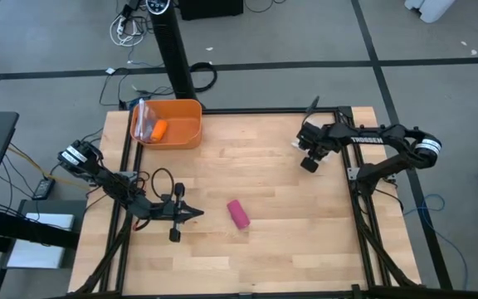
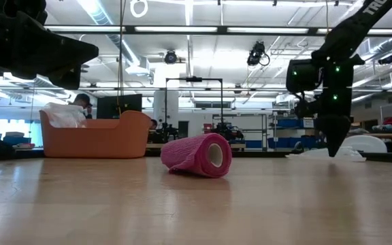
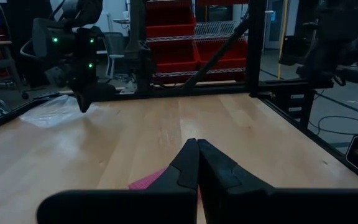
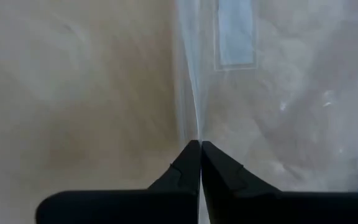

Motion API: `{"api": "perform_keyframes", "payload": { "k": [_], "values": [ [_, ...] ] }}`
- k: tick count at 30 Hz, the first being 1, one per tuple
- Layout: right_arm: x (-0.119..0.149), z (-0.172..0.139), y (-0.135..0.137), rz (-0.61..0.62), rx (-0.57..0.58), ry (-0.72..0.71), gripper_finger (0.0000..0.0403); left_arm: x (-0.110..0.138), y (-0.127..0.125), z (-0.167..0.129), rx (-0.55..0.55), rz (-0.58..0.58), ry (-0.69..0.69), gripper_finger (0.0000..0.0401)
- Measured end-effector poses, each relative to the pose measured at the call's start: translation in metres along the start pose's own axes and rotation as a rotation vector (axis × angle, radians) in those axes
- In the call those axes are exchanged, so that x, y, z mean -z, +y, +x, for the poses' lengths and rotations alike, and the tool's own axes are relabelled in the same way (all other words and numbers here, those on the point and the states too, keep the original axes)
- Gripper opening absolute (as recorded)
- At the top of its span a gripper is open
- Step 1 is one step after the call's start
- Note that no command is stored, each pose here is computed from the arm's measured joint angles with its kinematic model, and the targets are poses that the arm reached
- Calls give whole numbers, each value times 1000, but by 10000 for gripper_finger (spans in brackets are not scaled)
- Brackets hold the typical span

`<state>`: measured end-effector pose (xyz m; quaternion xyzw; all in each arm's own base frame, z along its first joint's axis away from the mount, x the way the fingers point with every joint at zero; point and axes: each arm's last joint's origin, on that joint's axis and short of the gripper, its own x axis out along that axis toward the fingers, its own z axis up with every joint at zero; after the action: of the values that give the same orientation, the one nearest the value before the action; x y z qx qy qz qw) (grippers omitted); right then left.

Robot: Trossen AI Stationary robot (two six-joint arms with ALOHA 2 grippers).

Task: Roll bandage
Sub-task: Open the transparent zip bag

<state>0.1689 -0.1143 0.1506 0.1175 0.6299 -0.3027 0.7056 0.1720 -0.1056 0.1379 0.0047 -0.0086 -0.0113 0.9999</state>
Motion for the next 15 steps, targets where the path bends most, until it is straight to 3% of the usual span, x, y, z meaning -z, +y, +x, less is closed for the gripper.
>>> {"api": "perform_keyframes", "payload": {
  "k": [9, 15],
  "values": [
    [-4, -40, 62, -160, -68, -45, 2, 0, 1, 0, -53, 9, 0, 8],
    [5, -88, 116, -217, -90, -183, 1, -7, -3, 7, -77, 49, -25, 8]
  ]
}}
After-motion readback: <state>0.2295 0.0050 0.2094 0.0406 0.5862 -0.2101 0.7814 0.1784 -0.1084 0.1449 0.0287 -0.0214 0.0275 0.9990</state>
